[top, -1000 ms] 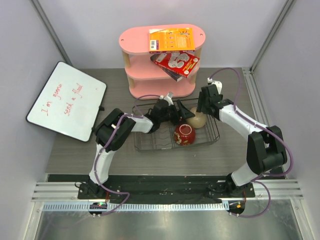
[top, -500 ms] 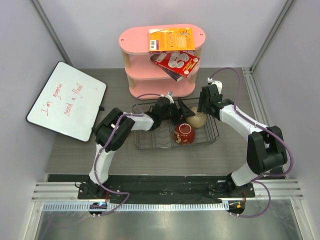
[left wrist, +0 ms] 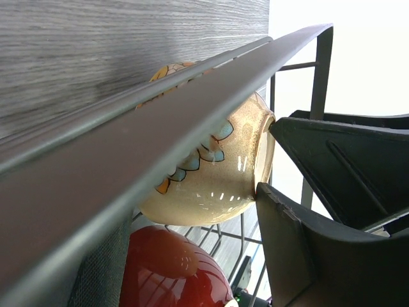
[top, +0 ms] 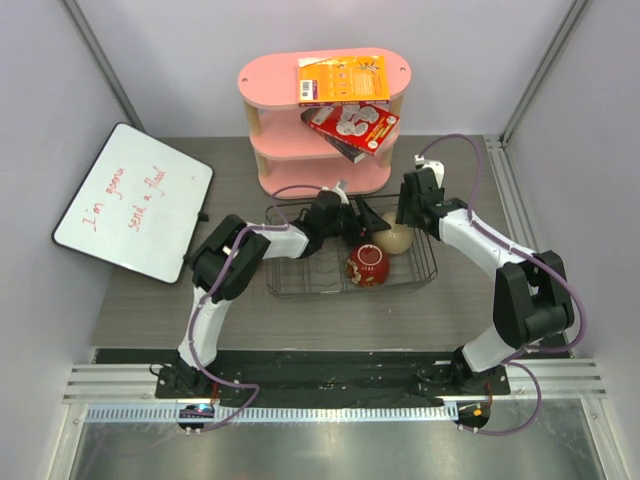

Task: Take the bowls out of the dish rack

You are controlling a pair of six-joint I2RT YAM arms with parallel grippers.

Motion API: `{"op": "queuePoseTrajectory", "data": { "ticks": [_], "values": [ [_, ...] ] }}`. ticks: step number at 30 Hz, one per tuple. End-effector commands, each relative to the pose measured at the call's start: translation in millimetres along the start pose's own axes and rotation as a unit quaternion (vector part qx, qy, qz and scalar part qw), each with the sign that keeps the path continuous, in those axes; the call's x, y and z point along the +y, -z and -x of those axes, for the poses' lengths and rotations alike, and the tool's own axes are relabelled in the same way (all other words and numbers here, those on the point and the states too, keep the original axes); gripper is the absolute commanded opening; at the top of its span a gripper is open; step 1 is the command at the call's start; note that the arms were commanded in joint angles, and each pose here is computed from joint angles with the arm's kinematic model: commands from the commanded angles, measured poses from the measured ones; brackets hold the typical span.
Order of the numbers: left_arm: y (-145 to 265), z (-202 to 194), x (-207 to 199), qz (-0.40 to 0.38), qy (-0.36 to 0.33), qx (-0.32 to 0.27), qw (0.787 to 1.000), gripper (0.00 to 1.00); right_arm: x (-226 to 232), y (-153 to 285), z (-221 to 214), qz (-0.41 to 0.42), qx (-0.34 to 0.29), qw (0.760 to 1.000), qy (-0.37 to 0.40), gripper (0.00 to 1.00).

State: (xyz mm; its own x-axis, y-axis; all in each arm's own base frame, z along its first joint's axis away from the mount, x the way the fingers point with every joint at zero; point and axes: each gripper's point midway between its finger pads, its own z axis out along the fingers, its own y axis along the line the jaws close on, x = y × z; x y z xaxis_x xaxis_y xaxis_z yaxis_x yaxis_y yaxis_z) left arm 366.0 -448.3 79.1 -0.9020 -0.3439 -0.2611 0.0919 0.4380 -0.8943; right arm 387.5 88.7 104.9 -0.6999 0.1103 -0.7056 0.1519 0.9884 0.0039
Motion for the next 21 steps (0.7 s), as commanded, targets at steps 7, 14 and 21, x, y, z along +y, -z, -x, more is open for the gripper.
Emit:
{"op": "queuePoseTrajectory", "data": {
  "ticks": [7, 14, 21],
  "values": [
    [-9.8, -44.7, -15.5, -0.024, 0.004, 0.07, 0.997, 0.02, 36.9, 1.6, -94.6, 0.073, 0.16, 0.984, 0.033, 0.6],
    [20.1, -34.2, -39.8, 0.0, -0.049, 0.054, 0.997, 0.0, 35.7, 17.4, -83.7, 0.076, 0.145, 0.986, 0.012, 0.64],
    [46.5, -16.4, -70.1, 0.026, -0.109, 0.037, 0.993, 0.0, 24.2, 31.9, -69.9, 0.052, 0.127, 0.991, 0.003, 0.67]
  ]
}}
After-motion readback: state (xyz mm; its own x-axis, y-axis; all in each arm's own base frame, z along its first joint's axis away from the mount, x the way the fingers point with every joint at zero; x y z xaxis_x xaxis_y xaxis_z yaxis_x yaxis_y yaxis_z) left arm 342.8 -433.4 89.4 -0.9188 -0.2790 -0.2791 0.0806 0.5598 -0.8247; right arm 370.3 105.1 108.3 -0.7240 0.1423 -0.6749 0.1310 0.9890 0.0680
